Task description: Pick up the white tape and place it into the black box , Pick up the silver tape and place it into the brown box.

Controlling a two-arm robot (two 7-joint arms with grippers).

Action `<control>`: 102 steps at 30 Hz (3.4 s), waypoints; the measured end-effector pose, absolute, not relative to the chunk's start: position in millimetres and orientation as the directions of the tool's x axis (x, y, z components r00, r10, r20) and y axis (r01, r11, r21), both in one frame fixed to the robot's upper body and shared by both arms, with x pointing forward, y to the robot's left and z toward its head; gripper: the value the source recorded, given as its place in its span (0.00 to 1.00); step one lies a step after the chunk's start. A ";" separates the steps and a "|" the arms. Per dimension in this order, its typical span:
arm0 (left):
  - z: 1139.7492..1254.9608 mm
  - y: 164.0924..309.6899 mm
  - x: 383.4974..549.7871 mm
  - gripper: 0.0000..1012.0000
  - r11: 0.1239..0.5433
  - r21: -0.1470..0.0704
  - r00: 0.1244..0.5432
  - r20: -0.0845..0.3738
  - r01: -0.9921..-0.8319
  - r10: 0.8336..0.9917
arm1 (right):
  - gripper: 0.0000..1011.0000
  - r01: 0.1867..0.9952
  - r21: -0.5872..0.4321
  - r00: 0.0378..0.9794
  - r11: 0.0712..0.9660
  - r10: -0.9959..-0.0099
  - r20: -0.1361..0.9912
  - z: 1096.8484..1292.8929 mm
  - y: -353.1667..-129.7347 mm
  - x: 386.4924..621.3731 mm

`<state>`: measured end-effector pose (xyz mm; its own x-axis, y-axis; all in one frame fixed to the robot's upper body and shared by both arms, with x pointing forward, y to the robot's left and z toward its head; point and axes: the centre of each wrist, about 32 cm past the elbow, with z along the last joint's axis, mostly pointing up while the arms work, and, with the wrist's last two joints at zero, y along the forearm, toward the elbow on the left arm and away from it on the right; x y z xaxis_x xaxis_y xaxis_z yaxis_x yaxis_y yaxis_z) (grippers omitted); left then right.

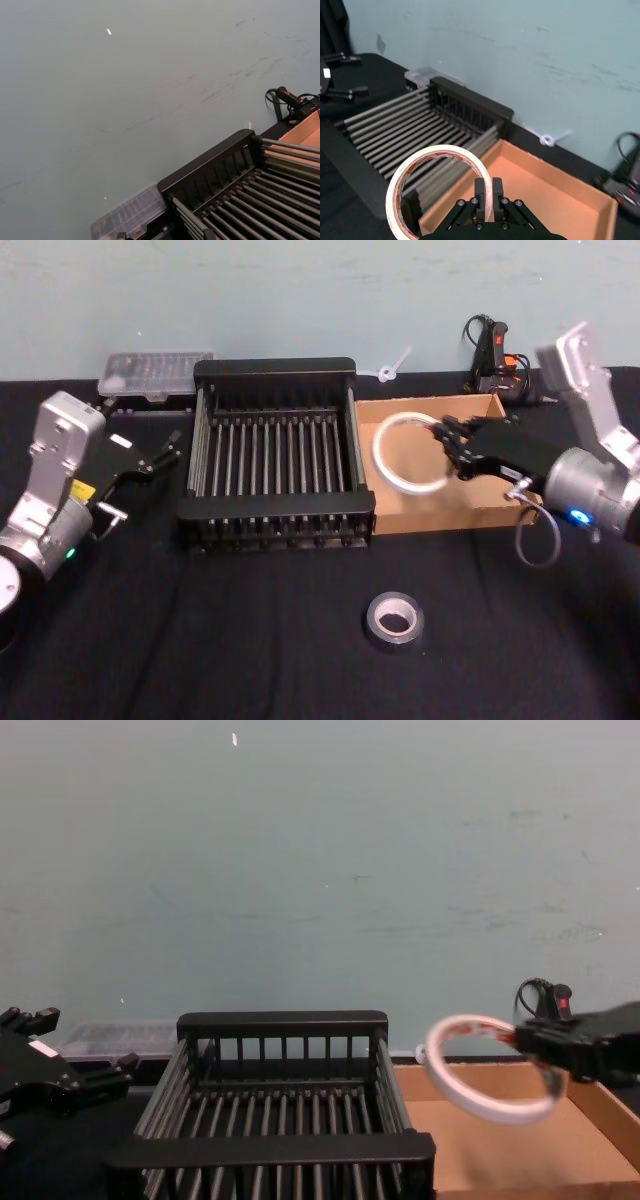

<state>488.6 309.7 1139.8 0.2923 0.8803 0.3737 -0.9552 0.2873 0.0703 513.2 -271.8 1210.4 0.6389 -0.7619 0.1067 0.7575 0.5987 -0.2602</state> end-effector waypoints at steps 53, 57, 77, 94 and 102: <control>1139.8 309.7 488.6 0.99 0.287 0.070 0.292 0.374 -0.955 0.880 | 0.09 0.653 -0.257 0.756 0.713 -0.633 0.166 1204.9 -192.5 597.1; 1139.8 309.7 488.6 0.99 0.287 0.070 0.292 0.374 -0.955 0.880 | 0.11 0.653 -0.256 0.756 0.713 -0.633 0.166 1205.0 -192.7 596.9; 1139.8 309.7 488.6 0.99 0.287 0.070 0.292 0.374 -0.955 0.880 | 0.72 0.654 -0.255 0.755 0.712 -0.635 0.164 1205.1 -193.3 596.5; 1139.8 309.7 488.6 0.99 0.287 0.070 0.292 0.374 -0.955 0.880 | 0.99 0.664 -0.245 0.747 0.707 -0.643 0.169 1206.7 -194.3 593.8; 1139.8 309.7 488.6 0.99 0.287 0.070 0.292 0.374 -0.955 0.880 | 0.99 0.688 -0.231 0.725 0.688 -0.668 0.169 1213.8 -202.3 584.9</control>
<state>488.6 309.7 1139.8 0.2923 0.8803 0.3737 -0.9552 0.2874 0.0703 584.9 -202.3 1213.8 0.7249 -0.6677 0.1693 0.6878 0.6880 -0.2313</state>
